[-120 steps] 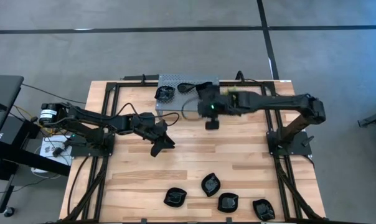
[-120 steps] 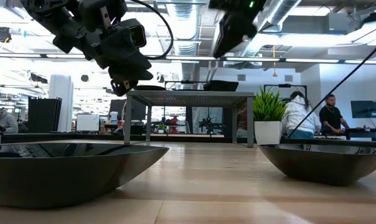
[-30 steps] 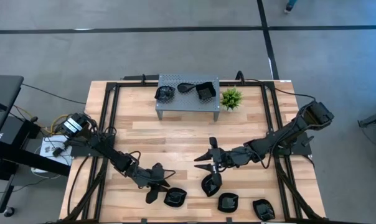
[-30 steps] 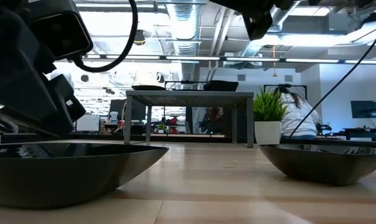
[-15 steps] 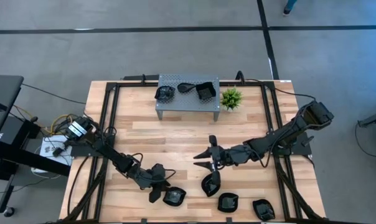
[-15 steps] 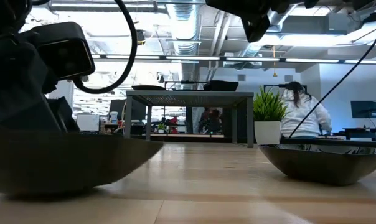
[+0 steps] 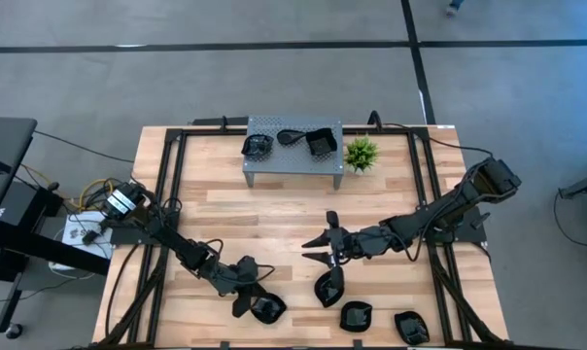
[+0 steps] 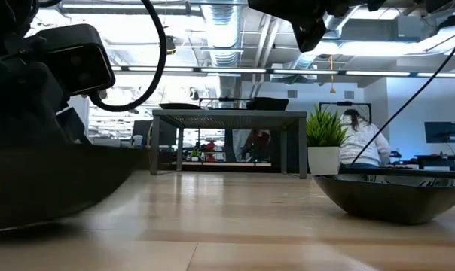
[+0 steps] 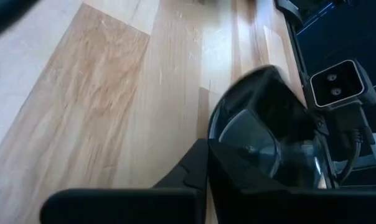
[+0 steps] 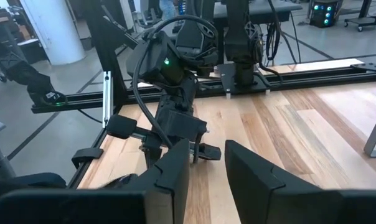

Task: Pick & Place Mini shaped plates
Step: Stack the leaf-shaped plate on top of the leaf-shaped plate on the shelf

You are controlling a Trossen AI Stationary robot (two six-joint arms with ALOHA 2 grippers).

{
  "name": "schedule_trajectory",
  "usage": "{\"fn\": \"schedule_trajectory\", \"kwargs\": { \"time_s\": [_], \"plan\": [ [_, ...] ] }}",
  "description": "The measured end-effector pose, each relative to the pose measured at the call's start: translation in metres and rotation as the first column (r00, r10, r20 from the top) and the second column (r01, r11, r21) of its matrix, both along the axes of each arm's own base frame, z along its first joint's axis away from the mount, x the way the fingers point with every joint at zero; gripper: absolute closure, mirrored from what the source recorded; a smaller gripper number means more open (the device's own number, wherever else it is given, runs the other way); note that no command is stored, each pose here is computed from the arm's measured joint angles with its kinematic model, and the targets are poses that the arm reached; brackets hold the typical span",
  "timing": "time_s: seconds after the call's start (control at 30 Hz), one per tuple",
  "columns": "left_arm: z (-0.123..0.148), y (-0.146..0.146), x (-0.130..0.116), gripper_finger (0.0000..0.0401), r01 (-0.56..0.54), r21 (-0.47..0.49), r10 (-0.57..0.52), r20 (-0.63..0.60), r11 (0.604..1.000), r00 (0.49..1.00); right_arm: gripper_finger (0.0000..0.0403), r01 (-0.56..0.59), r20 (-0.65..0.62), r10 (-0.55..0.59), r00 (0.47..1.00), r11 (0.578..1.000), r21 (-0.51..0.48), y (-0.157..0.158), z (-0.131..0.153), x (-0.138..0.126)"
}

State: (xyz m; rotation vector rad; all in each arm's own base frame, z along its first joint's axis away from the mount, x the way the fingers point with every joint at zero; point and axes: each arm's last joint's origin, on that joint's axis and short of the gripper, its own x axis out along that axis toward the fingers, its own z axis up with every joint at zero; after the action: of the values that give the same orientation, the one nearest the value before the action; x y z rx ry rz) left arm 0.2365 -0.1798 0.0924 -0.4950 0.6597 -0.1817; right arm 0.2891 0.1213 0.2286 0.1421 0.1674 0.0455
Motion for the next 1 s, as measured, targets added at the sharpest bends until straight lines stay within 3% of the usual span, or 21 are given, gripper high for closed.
{"fn": "schedule_trajectory", "kwargs": {
  "time_s": [0.17, 0.27, 0.37, 0.5, 0.63, 0.8, 1.0],
  "plan": [
    [0.005, 0.002, 0.001, 0.0394, -0.002, -0.009, 0.002, 0.014, 1.0, 1.0, 0.0305, 0.0, 0.0, 0.0, 1.0, 1.0, 0.0, 0.0, 0.0, 0.0],
    [0.025, 0.01, 0.005, 0.0396, -0.019, -0.029, 0.021, 0.068, 0.999, 0.997, 0.0305, 0.0, -0.001, 0.0, 1.0, 1.0, 0.0, 0.0, 0.0, 0.0],
    [0.053, 0.027, 0.005, 0.0397, -0.037, 0.012, 0.036, 0.104, 0.999, 0.994, 0.0305, 0.0, 0.001, 0.0, 1.0, 1.0, 0.0, 0.0, 0.0, 0.0],
    [0.086, 0.07, -0.004, 0.0397, -0.128, 0.105, 0.122, 0.062, 0.986, 0.991, 0.0305, 0.011, 0.001, -0.011, 1.0, 1.0, -0.001, -0.003, 0.0, 0.001],
    [0.123, 0.122, -0.02, 0.0397, -0.258, 0.154, 0.242, 0.116, 0.954, 0.963, 0.0305, 0.031, 0.001, -0.031, 1.0, 0.999, -0.006, -0.009, 0.0, 0.004],
    [0.16, 0.182, -0.048, 0.0397, -0.431, 0.135, 0.391, 0.244, 0.892, 0.887, 0.0305, 0.05, -0.004, -0.05, 0.999, 0.999, -0.009, -0.015, -0.001, 0.006],
    [0.173, 0.237, -0.068, 0.0397, -0.566, 0.097, 0.519, 0.297, 0.818, 0.801, 0.0305, 0.069, -0.006, -0.069, 0.998, 0.998, -0.01, -0.02, -0.001, 0.008]
  ]
}}
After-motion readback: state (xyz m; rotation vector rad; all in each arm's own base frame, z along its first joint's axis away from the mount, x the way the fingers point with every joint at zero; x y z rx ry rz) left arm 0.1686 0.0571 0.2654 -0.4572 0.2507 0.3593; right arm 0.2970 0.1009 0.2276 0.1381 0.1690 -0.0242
